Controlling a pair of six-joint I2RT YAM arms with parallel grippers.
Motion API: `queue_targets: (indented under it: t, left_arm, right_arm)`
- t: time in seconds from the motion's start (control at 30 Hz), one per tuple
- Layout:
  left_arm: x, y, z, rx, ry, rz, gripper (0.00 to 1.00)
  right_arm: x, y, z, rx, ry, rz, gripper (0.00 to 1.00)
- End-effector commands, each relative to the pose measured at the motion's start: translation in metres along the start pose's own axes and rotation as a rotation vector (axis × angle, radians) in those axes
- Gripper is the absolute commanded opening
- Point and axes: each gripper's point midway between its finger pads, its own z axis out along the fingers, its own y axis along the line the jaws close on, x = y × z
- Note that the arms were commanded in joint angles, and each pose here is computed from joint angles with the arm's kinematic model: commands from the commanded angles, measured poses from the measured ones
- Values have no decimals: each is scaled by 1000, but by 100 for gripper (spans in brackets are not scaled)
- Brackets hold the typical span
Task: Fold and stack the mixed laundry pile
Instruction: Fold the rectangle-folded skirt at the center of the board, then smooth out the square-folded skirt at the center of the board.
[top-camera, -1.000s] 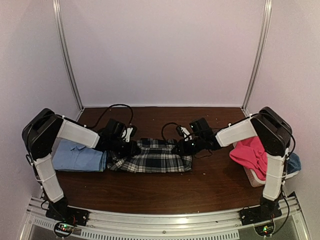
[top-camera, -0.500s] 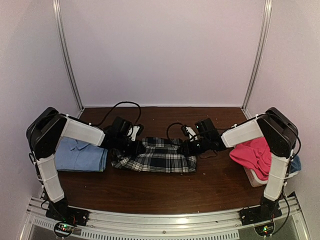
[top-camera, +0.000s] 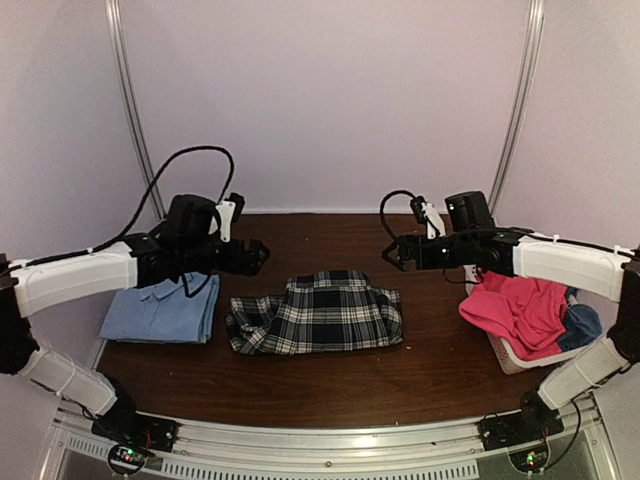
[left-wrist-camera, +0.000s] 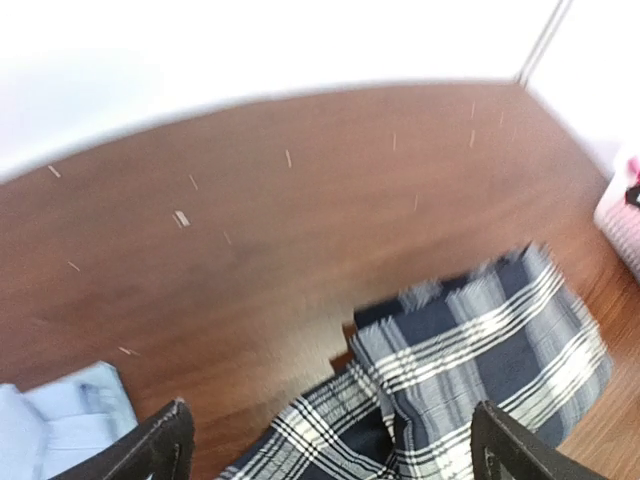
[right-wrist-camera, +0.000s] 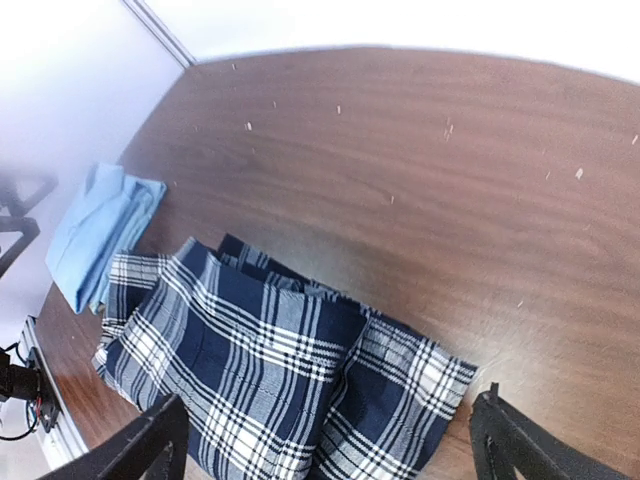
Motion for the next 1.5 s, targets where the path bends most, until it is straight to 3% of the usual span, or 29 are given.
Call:
queue_targets:
  t: [0.0,0.1,0.23,0.33,0.53,0.63,0.7,0.77,1.1,1.2,1.47]
  left_arm:
    - [-22,18,-53,-52,-186,-131,98]
    - [4,10,-62,34,-125,-251,98]
    - [65,13,-61,51,13,-520,98]
    - [99,12,-62,54,63,-604,98]
    - [139,22,-56,33,98,-687,98]
    - [146,13,-48,89,123,-687,98]
    - [146,6,-41,127,128,-680,98]
    - [148,2,-34,144,141,-679,98]
    - [155,-11,-2,214,170,-740,98]
    - [146,-19,2,294,117,-756,98]
    - [111,-51,18,476,70,-647,98]
  right_arm:
    - [-17,-8,-42,38,-118,28,100]
    - [0,0,-48,-55,-77,37,100]
    - [35,-5,-36,-77,60,122,100]
    - [55,-3,-29,-123,108,163,100]
    - [14,48,-34,-249,12,39,90]
    - [7,76,-19,-326,36,-7,75]
    - [13,79,3,-325,83,-17,60]
    - [18,75,23,-310,123,-22,52]
    - [63,67,107,-311,286,-65,48]
    - [82,56,125,-290,344,-81,47]
    - [112,43,141,-262,421,-151,44]
